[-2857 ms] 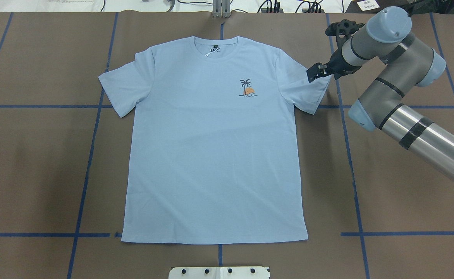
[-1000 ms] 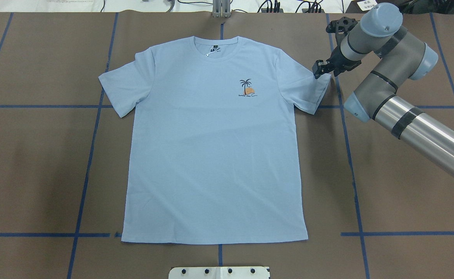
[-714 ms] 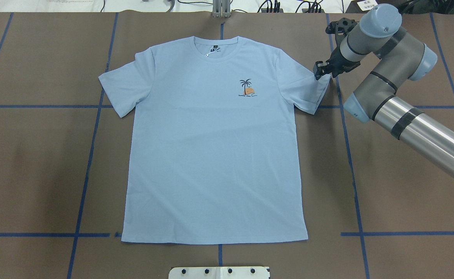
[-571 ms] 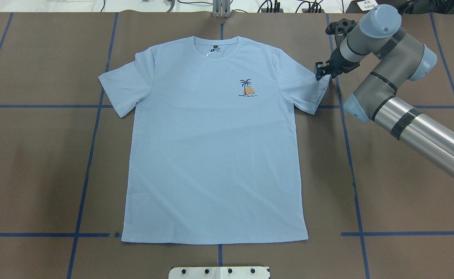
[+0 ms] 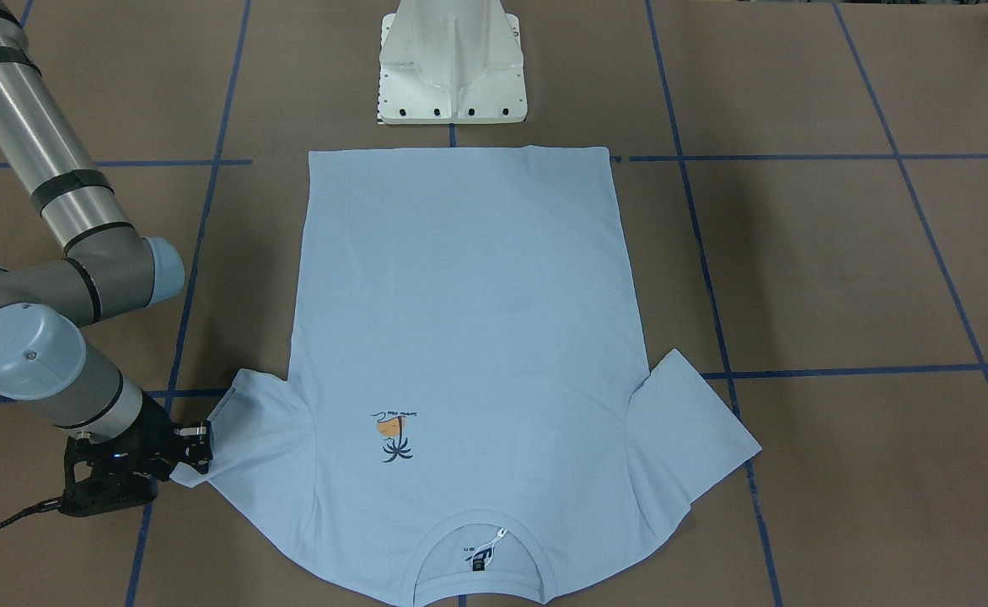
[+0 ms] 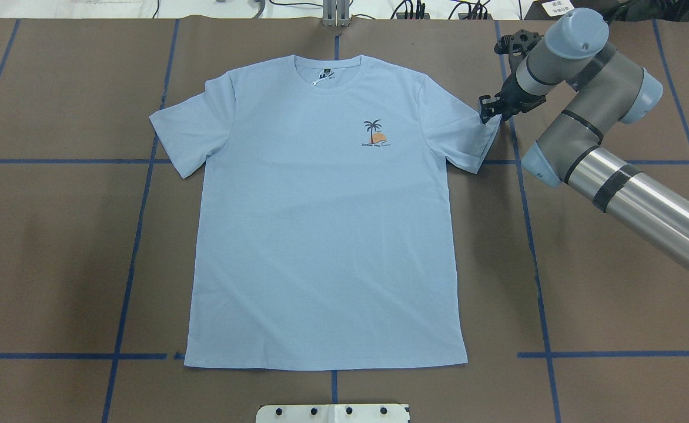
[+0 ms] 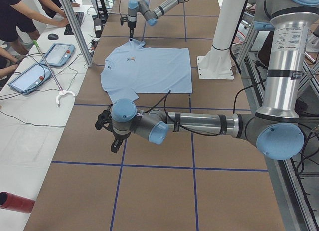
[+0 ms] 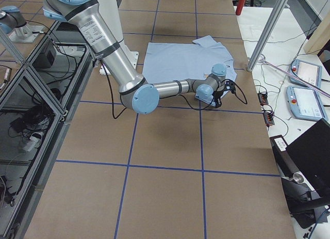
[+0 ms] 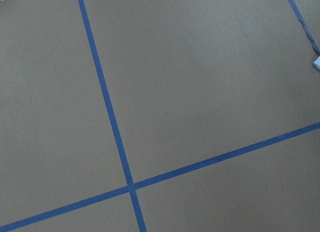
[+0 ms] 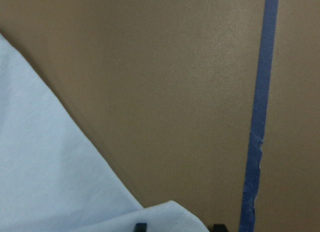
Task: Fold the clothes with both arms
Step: 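Grasp the sleeve tip with the right gripper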
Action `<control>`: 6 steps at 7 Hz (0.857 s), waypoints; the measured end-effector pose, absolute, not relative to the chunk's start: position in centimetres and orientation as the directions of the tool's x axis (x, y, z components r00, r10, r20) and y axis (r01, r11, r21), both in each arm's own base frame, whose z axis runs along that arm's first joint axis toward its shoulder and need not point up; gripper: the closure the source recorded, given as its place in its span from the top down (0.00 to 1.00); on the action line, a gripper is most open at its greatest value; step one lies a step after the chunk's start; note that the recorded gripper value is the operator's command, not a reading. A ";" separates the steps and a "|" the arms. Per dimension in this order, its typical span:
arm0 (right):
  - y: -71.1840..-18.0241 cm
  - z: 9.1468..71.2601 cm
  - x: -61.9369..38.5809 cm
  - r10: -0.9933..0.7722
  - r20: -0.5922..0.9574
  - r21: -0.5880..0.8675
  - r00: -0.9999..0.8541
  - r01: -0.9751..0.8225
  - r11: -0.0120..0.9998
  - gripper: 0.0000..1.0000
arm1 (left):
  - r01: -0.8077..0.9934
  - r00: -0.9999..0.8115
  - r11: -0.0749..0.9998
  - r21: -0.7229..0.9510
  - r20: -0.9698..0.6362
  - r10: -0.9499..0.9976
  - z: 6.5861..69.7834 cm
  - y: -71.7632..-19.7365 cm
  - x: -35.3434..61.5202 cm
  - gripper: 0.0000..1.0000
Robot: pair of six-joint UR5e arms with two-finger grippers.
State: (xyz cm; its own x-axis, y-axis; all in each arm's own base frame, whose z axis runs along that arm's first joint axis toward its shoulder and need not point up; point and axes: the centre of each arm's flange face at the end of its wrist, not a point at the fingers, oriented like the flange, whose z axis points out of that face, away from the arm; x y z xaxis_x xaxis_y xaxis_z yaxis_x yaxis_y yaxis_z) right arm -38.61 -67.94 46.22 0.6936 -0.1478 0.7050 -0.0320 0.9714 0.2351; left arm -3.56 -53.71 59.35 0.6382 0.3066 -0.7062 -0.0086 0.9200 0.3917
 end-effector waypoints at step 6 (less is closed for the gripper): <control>-67.0 41.7 -38.9 -0.225 0.736 0.310 0.639 -0.023 0.950 0.00 | -0.007 0.636 0.920 0.392 -0.708 0.306 59.2 -53.7 -3.6 1.00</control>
